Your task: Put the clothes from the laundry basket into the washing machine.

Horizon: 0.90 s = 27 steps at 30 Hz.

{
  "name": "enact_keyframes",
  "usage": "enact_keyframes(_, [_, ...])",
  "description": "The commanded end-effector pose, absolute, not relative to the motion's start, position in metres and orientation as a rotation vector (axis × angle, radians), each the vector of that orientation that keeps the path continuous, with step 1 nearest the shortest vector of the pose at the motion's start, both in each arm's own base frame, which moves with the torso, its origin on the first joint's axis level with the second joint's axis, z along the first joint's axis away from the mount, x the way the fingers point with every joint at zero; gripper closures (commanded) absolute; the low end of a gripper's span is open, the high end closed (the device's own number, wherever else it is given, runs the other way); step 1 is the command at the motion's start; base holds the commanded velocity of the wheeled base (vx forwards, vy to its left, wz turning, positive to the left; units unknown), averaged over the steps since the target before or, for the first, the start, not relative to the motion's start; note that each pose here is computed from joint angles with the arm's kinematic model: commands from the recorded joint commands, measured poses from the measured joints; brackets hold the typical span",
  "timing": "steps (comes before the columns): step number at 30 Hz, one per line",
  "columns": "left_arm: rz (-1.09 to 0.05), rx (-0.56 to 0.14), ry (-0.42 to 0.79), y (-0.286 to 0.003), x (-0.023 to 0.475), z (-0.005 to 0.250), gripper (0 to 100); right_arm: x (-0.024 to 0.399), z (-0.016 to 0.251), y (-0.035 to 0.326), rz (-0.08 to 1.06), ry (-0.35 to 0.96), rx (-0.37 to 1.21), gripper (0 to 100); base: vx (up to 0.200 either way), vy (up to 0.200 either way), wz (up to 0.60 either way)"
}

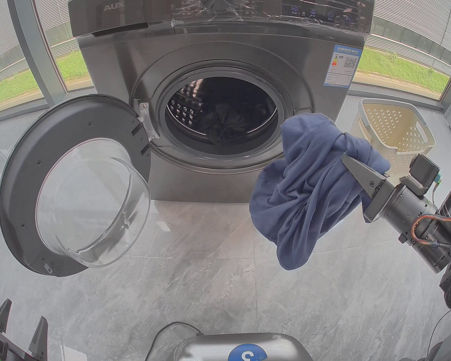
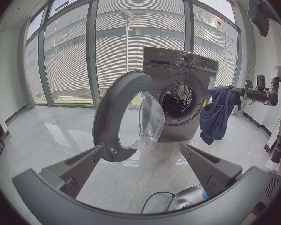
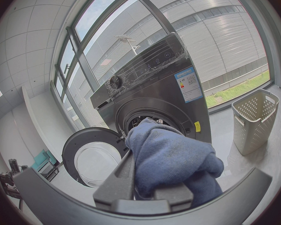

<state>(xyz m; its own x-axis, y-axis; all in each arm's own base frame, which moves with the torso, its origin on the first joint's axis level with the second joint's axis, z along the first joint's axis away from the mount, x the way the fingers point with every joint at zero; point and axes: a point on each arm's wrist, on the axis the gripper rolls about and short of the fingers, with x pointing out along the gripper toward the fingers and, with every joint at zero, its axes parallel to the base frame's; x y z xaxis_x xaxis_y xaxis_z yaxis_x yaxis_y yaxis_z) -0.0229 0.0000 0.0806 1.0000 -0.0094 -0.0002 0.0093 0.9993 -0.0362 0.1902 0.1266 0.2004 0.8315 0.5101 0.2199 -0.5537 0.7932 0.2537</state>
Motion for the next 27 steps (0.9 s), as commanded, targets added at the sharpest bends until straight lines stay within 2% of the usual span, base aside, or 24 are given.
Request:
enact_keyframes(1, [-0.009, -0.037, 0.006, 0.000, -0.022, 0.076, 0, 0.183, 0.207, 0.122, 0.578, -0.168, 0.339, 100, 0.000, 0.000, 0.00])
enact_keyframes(6, [-0.006, -0.037, 0.006, 0.000, -0.022, 0.076, 0, 0.186, 0.209, 0.123, 0.577, -0.173, 0.339, 100, 0.000, 0.000, 0.00])
enact_keyframes(12, [-0.008, -0.034, 0.006, 0.000, -0.022, 0.076, 0, 0.185, 0.206, 0.126, 0.590, -0.156, 0.335, 100, 0.000, -0.200, 0.00])
enact_keyframes(16, [-0.005, -0.021, 0.002, 0.000, -0.022, 0.076, 0, 0.185, 0.206, 0.131, 0.620, -0.151, 0.333, 100, 0.000, 0.000, 0.00])
enact_keyframes(19, [-0.009, 0.014, 0.001, 0.000, -0.023, 0.076, 0, 0.198, 0.207, 0.141, 0.655, -0.154, 0.334, 100, 0.000, 0.000, 0.00])
enact_keyframes(27, [-0.005, 0.021, 0.003, 0.000, -0.023, 0.076, 0, 0.208, 0.202, 0.160, 0.680, -0.130, 0.333, 100, 0.000, 0.000, 0.00])
